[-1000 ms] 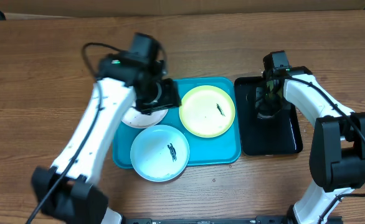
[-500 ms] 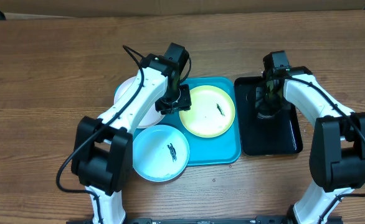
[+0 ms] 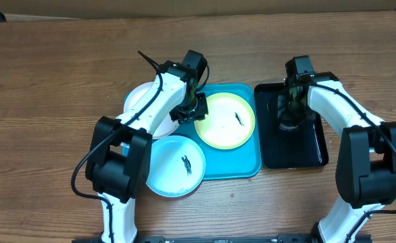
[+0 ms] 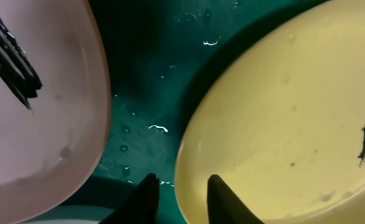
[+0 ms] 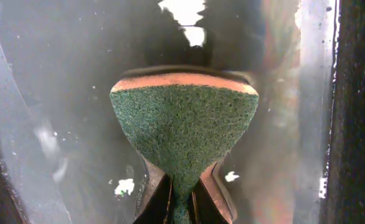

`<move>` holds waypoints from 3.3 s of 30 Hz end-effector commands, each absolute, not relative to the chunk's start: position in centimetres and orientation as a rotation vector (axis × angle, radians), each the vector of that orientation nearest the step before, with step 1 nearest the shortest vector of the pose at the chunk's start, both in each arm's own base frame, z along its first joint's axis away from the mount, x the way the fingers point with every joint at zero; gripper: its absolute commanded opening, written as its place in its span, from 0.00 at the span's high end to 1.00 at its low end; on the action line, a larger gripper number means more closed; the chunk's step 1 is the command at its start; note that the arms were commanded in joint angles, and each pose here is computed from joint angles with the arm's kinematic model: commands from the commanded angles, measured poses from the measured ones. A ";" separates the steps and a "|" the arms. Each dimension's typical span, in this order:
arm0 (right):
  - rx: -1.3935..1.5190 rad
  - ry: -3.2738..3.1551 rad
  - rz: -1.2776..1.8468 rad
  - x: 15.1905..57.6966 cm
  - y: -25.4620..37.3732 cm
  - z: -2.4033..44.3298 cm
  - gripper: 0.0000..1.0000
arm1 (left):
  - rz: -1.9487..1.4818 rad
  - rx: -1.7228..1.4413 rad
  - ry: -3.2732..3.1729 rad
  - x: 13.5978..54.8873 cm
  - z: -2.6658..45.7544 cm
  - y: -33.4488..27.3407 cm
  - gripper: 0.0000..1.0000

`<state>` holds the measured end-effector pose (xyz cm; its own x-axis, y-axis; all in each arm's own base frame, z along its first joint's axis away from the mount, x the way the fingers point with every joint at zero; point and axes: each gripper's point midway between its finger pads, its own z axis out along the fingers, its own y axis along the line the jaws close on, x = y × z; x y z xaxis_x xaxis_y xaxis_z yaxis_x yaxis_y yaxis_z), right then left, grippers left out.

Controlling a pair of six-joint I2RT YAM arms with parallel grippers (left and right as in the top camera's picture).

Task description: Clean dirty plates on tray and stack at the side

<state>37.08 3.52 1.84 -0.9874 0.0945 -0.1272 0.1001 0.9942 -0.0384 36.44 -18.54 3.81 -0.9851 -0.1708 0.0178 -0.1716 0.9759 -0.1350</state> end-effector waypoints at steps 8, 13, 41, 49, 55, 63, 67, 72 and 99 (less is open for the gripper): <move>0.148 3.015 -0.080 37.0 3.4 1.8 0.96 | 0.125 0.265 -3.132 36.5 2.4 -18.0 0.76; 0.148 3.015 -0.080 37.0 3.3 1.8 0.96 | 0.129 0.243 -3.136 36.2 1.9 -18.5 0.78; 0.148 3.015 -0.080 37.0 3.4 1.8 0.96 | 0.102 0.219 -3.155 36.0 1.2 -18.7 0.85; 0.148 3.014 -0.080 37.0 3.4 1.8 0.96 | 0.097 0.219 -3.150 35.9 1.1 -18.6 0.85; 0.156 3.026 -0.089 37.3 3.1 4.0 0.96 | 0.095 0.219 -3.152 35.9 1.1 -18.5 0.96; 0.160 3.027 -0.088 37.3 3.1 9.3 0.96 | 0.095 0.220 -3.155 36.0 1.1 -18.6 0.96; 0.229 3.058 -0.073 36.3 3.2 8.7 0.96 | 0.095 0.220 -3.155 36.0 1.1 -18.5 0.96; 0.263 3.103 -0.078 34.8 3.2 6.4 0.96 | 0.101 0.219 -3.152 35.9 1.1 -18.6 0.96; 0.120 3.101 0.021 35.8 4.4 10.6 0.96 | 0.127 0.327 -3.141 36.8 1.1 -17.2 0.96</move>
